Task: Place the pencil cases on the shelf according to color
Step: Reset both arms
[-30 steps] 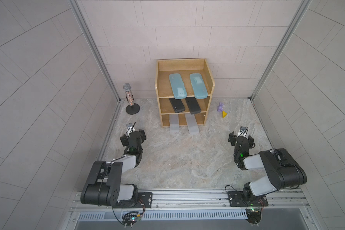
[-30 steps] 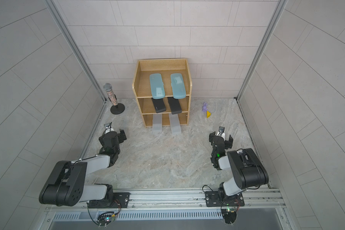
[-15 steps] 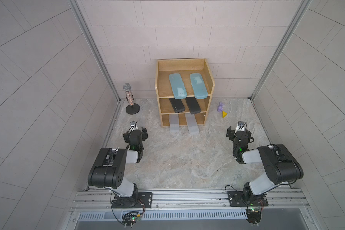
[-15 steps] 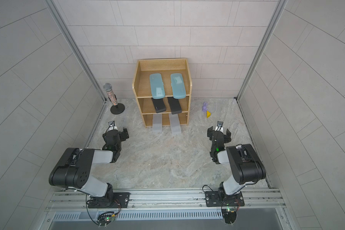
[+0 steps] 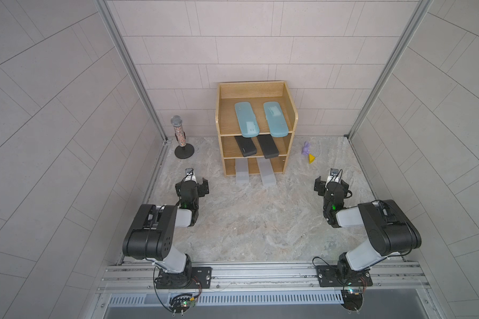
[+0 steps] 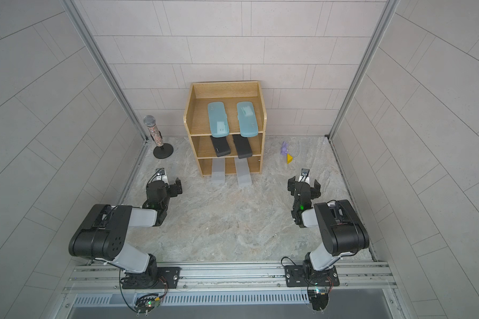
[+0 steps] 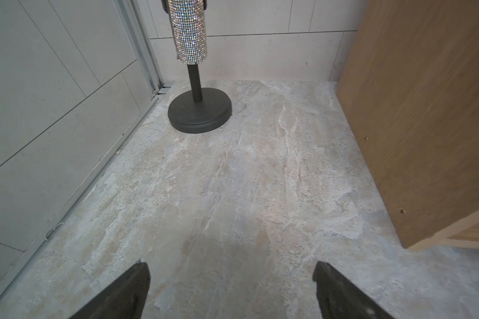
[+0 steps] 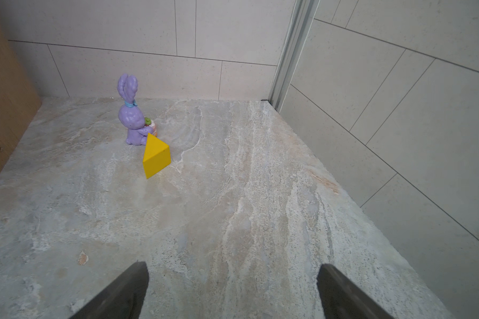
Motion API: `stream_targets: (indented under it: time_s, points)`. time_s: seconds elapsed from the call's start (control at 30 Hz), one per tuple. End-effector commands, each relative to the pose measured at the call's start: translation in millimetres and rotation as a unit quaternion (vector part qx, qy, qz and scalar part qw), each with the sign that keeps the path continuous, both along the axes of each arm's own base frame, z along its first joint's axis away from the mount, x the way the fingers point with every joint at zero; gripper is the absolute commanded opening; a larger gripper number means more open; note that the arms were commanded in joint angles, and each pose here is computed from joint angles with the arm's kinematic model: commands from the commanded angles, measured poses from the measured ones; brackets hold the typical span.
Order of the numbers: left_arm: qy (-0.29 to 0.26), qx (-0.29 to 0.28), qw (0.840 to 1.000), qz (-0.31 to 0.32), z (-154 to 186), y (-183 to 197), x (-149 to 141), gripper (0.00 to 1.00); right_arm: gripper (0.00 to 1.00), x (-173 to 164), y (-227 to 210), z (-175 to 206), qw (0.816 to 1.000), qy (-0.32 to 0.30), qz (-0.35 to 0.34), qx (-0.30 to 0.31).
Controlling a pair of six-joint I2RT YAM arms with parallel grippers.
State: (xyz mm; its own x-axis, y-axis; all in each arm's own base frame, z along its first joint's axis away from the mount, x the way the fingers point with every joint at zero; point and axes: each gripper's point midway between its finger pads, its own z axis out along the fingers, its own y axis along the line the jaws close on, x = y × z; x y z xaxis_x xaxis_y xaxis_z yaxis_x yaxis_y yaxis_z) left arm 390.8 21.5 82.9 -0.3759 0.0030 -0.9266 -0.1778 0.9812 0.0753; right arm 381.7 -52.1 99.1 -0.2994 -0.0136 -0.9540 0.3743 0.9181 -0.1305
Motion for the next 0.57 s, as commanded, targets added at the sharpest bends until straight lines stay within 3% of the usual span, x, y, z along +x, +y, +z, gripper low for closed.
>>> stream_targets:
  time_s: [0.0, 0.53]
  points:
    - [-0.003, 0.003, 1.000, -0.015, 3.0, -3.2, 5.1, 1.00, 1.00, -1.0, -1.7, -1.4, 1.000, 0.001, -0.004, 0.002]
    - [-0.004, 0.003, 1.000, -0.021, 3.6, -5.3, 3.3, 1.00, 1.00, -1.0, -1.3, -1.5, 1.000, 0.002, -0.003, 0.002]
